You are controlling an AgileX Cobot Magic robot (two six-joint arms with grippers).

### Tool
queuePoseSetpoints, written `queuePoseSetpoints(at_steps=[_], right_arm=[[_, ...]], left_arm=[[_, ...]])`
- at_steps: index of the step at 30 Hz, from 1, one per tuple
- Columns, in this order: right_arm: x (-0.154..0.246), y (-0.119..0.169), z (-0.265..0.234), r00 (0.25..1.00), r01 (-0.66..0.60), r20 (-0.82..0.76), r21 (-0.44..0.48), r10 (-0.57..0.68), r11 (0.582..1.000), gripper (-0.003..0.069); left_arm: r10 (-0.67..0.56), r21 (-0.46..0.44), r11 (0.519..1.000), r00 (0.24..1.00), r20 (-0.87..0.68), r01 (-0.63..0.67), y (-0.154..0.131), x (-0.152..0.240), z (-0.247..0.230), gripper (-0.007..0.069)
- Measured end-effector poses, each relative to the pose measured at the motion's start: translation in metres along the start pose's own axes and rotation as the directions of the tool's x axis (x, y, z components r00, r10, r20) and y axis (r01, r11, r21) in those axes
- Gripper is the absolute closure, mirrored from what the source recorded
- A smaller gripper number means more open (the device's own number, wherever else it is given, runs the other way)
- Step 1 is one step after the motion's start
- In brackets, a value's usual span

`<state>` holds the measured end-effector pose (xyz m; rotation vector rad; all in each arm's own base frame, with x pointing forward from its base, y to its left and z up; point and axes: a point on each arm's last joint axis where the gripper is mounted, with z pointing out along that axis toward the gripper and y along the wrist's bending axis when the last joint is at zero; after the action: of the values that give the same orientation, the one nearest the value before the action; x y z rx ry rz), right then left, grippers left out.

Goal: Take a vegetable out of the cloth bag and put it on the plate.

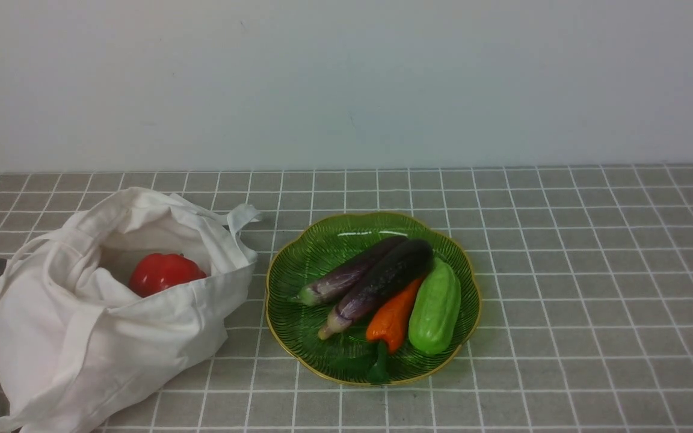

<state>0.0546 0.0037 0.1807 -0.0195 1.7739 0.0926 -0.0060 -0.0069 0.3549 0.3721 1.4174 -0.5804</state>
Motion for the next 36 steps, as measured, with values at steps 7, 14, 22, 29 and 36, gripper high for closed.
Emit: queuePoseSetpoints(at_steps=[7, 14, 22, 29, 36], right_arm=[[0.0, 0.0, 0.0, 1.0, 0.0, 0.0, 0.0, 0.0, 1.0, 0.0673], [0.0, 0.0, 0.0, 1.0, -0.001, 0.0, 0.0, 0.001, 1.0, 0.0673], [0.0, 0.0, 0.0, 1.0, -0.001, 0.0, 0.0, 0.001, 1.0, 0.0673], [0.0, 0.0, 0.0, 1.0, 0.0, 0.0, 0.0, 0.0, 1.0, 0.0673], [0.0, 0.0, 0.0, 1.0, -0.001, 0.0, 0.0, 0.001, 1.0, 0.0673]], left_arm=[[0.081, -0.025, 0.996, 0.997, -0.008, -0.081, 0.002, 0.002, 0.001, 0.063], [0.174, -0.24, 0.95, 0.978, -0.118, -0.198, 0.011, 0.042, 0.009, 0.063], [0.081, -0.45, 0.862, 0.94, -0.33, -0.232, 0.04, 0.127, 0.022, 0.063], [0.014, -0.44, 0.864, 0.885, -0.465, -0.244, 0.05, 0.182, 0.021, 0.063], [0.034, -0.443, 0.863, 0.903, -0.428, -0.243, 0.052, 0.184, 0.023, 0.063]])
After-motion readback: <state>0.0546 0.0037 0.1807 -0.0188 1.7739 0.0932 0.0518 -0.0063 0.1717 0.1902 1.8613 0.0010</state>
